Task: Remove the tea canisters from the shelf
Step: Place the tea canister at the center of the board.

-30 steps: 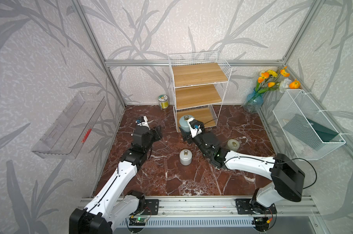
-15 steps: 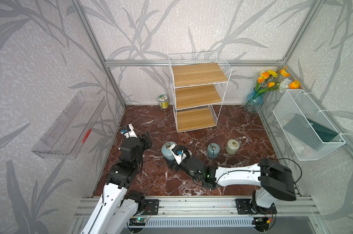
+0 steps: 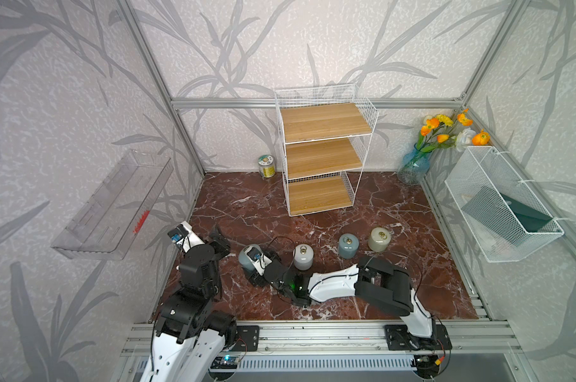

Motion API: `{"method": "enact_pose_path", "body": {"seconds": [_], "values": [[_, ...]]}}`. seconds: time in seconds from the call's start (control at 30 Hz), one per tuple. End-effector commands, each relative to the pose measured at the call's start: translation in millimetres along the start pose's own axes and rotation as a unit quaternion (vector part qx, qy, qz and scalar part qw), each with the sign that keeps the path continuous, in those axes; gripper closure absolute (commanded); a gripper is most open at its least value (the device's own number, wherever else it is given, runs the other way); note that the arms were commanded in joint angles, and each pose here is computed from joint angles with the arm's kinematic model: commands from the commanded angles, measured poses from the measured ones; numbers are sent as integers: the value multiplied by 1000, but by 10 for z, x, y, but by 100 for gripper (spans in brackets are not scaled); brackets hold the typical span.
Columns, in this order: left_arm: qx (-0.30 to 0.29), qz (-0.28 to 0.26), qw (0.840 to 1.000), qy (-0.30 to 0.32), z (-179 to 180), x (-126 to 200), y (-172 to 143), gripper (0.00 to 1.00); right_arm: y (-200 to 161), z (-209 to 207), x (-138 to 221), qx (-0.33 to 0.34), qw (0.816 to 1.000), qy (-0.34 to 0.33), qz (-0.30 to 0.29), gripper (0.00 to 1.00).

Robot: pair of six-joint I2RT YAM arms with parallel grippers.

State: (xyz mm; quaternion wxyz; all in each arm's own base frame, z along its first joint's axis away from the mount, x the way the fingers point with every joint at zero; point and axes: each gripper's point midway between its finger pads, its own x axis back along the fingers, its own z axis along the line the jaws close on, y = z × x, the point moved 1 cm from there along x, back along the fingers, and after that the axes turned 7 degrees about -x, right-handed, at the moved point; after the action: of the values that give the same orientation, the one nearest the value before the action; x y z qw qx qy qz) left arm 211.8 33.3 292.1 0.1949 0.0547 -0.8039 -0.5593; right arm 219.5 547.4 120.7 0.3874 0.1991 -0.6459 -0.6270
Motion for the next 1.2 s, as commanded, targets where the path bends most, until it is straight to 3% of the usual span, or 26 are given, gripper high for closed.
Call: {"method": "enact_pose_path", "body": {"seconds": [0.0, 0.57, 0.87, 1.17], "values": [[1, -10, 1000, 19, 97, 54, 47, 38, 300, 166, -117, -18, 999, 16, -37, 28], [0, 3, 1000, 18, 97, 22, -47, 37, -103, -2, -590, -11, 1000, -6, 16, 27], [0, 7, 1000, 16, 94, 17, -70, 37, -468, -156, -450, -34, 998, -24, 56, 15], [12, 13, 1000, 6, 53, -20, -122, 37, -582, -250, -317, -23, 996, -40, 81, 7]]}}
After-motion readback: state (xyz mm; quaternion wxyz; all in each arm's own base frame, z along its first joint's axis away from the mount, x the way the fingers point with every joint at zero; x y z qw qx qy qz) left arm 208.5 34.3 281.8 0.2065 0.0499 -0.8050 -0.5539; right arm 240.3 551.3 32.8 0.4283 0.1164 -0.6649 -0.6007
